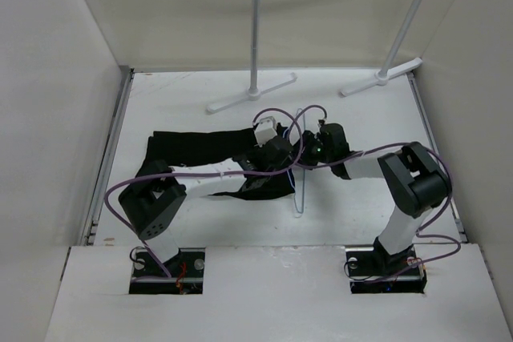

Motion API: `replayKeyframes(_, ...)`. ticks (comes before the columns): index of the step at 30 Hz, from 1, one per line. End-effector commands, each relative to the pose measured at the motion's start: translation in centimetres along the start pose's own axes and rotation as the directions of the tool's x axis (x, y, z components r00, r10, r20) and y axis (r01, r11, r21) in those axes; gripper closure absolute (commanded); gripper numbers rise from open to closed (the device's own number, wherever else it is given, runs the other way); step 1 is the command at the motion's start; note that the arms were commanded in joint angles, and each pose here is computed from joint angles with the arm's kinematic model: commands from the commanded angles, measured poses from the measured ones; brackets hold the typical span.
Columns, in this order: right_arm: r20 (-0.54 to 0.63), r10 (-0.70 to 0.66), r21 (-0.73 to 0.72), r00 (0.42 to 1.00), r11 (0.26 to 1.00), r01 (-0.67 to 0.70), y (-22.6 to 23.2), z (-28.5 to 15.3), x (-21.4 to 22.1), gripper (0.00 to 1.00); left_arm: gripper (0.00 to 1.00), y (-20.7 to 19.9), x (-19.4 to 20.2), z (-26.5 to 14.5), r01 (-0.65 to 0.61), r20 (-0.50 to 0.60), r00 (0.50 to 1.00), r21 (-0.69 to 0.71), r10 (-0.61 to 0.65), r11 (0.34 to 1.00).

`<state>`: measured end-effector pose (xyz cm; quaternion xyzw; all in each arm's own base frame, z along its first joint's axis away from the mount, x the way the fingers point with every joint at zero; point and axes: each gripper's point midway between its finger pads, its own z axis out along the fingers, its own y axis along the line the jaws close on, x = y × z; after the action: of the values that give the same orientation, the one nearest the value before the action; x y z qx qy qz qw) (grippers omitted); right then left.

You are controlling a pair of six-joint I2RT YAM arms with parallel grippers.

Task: Place the trousers on the hanger

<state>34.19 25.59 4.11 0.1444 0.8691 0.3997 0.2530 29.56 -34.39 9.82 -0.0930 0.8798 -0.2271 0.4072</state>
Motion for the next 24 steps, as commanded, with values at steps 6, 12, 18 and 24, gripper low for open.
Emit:
replayKeyframes(6,0.067,0.023,-0.086,0.997,0.996,-0.017,1.9,-3.3,-1.6,0.32,1.00,0.0,-1.6,-0.9,0.036,0.042,0.998,0.021,-0.037,0.999)
replayKeyframes(12,-0.011,-0.003,-0.072,1.000,0.997,0.002,1.5,-2.5,-0.2,0.28,1.00,0.1,-2.1,-1.2,0.041,0.052,0.998,0.021,-0.042,0.999)
replayKeyframes(18,-0.113,0.013,-0.058,0.994,0.998,-0.019,0.6,-0.9,2.8,0.36,1.00,0.7,-2.1,-1.4,0.038,0.057,0.998,0.010,-0.039,0.999)
replayKeyframes(24,-0.056,0.054,-0.085,0.997,0.995,-0.059,1.2,-1.1,1.5,0.88,1.00,1.9,-1.6,-1.3,0.028,0.053,0.998,-0.018,-0.027,0.999)
